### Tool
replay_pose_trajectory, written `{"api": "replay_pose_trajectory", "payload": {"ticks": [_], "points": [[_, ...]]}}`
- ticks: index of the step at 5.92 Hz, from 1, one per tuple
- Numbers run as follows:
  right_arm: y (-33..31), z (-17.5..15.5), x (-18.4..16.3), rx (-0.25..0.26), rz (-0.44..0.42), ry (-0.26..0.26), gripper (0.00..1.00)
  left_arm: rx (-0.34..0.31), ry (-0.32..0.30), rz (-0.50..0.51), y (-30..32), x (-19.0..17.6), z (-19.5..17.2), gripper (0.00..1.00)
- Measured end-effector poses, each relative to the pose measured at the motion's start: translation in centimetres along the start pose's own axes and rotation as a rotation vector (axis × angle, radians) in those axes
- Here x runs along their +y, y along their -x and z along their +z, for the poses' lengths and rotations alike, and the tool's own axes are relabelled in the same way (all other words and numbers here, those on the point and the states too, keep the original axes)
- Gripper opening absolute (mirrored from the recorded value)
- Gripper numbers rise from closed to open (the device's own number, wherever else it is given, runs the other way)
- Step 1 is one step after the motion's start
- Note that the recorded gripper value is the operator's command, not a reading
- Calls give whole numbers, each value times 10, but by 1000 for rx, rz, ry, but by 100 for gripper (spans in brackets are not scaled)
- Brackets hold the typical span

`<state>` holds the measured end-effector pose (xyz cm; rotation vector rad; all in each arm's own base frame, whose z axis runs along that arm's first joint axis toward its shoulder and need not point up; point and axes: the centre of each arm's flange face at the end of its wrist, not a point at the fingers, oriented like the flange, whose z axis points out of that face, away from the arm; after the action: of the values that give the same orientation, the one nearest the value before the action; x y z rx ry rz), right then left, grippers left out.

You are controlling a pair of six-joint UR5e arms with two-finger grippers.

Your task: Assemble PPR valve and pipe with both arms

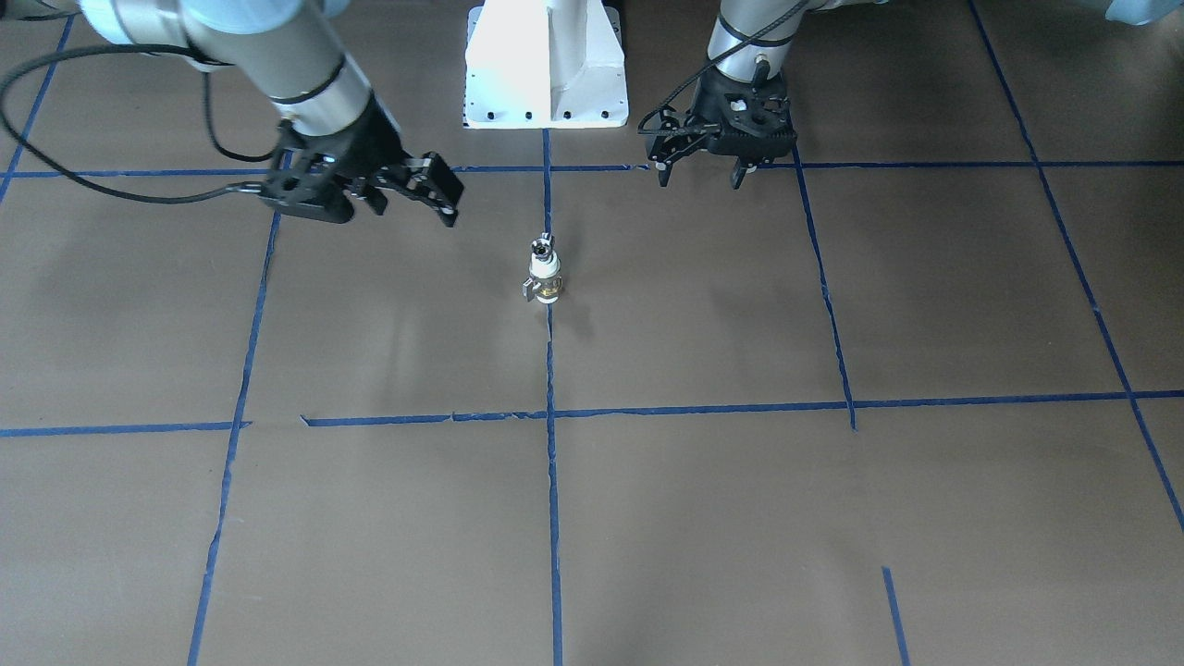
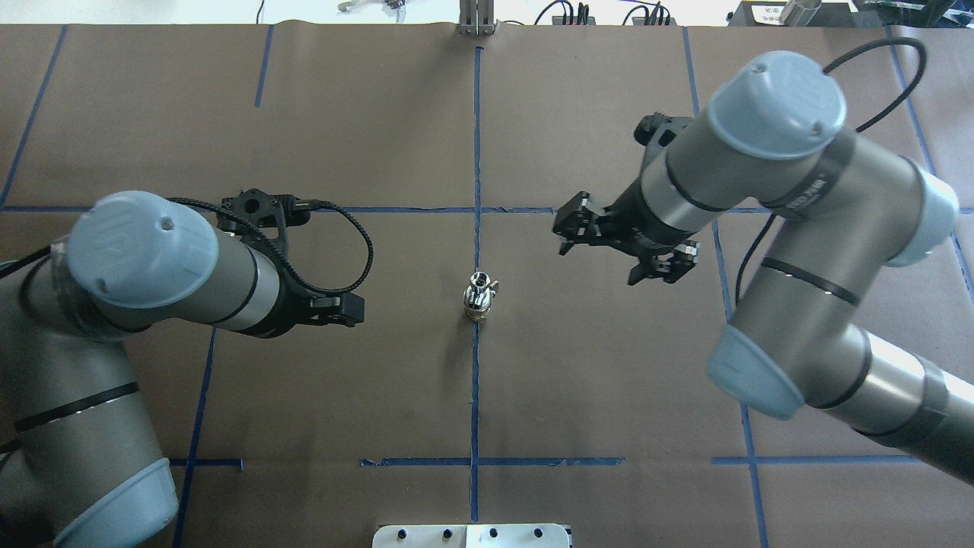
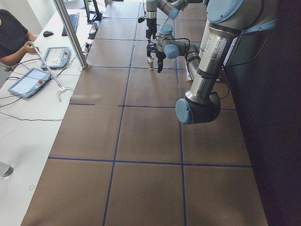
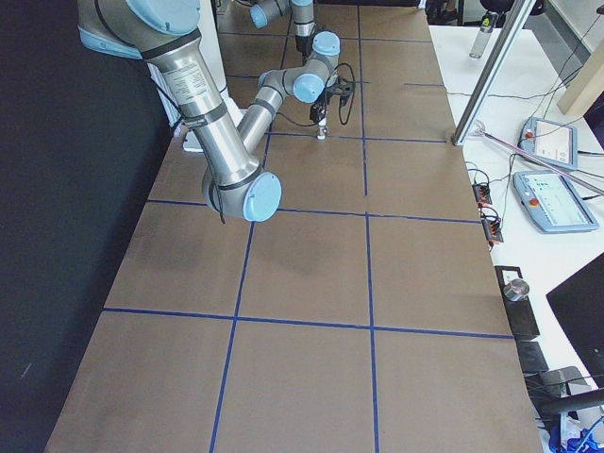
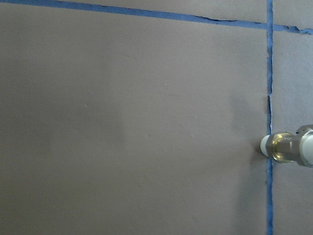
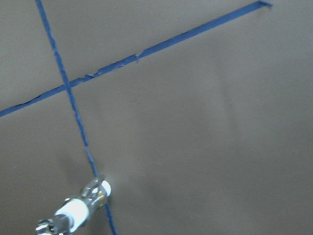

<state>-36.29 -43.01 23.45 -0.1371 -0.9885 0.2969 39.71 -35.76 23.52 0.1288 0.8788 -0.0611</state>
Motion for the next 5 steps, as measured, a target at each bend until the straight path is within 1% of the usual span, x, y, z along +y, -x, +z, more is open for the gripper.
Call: {"api": "replay_pose_trajectory", "payload": {"ticks": [1, 3, 4, 5], "points": [[-58, -18, -23, 32, -71, -15, 100, -28, 4, 38, 35, -7, -6, 100], [-172, -62, -78, 82, -201, -28, 100, -66, 70, 129, 124, -36, -23, 100], [-235, -77, -100, 122, -278, -34, 100, -76, 100, 178, 177, -51, -37, 100], [-298, -89, -120, 166, -348, -35, 100, -79, 115, 228, 231, -65, -55, 100]]}}
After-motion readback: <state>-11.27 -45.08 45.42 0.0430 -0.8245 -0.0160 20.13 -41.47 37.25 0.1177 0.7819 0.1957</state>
